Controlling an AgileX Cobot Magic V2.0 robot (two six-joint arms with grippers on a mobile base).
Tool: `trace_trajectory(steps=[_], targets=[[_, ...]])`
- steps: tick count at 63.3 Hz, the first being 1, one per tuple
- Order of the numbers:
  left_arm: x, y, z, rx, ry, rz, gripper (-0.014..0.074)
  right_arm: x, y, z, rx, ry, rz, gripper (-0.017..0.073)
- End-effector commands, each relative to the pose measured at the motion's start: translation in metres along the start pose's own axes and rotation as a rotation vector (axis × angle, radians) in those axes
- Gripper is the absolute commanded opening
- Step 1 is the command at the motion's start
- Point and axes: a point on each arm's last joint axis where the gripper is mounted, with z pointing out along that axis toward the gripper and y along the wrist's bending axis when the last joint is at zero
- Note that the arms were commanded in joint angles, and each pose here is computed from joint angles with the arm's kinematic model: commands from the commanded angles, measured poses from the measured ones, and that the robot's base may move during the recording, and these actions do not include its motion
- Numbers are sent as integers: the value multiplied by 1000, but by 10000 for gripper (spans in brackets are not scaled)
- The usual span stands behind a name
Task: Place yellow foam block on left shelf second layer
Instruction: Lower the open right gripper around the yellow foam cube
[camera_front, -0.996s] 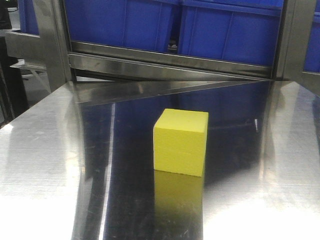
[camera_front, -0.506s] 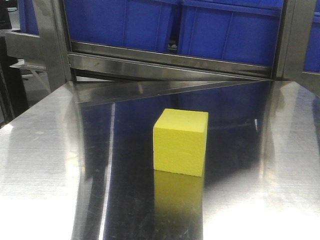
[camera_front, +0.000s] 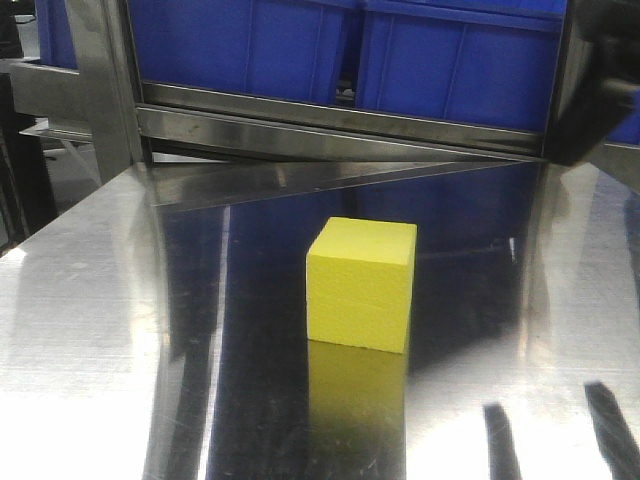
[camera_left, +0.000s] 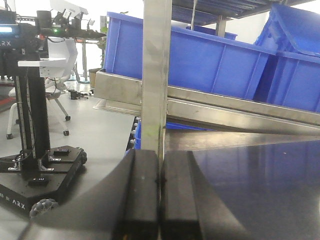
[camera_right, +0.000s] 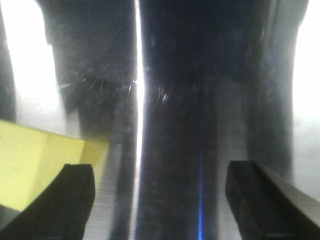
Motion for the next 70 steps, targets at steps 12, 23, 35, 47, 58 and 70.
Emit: trace_trajectory(steps=[12, 23, 35, 47, 58, 70], targets=[[-1, -1, -1, 22, -81, -9, 136, -20, 49, 13, 78, 94, 240, 621], [-1, -1, -1, 22, -81, -9, 136, -22, 79, 25, 180, 174, 177, 621], [-1, -1, -1, 22, -81, -9, 136, -25, 116, 36, 178, 207, 121, 621], [-1, -1, -1, 22, -81, -9, 136, -27, 137, 48, 161, 211, 98, 621], [-1, -1, -1, 22, -81, -9, 136, -29, 146, 60, 163, 220, 95, 621], [-1, -1, -1, 22, -81, -9, 136, -27, 152, 65, 153, 220, 124, 621]])
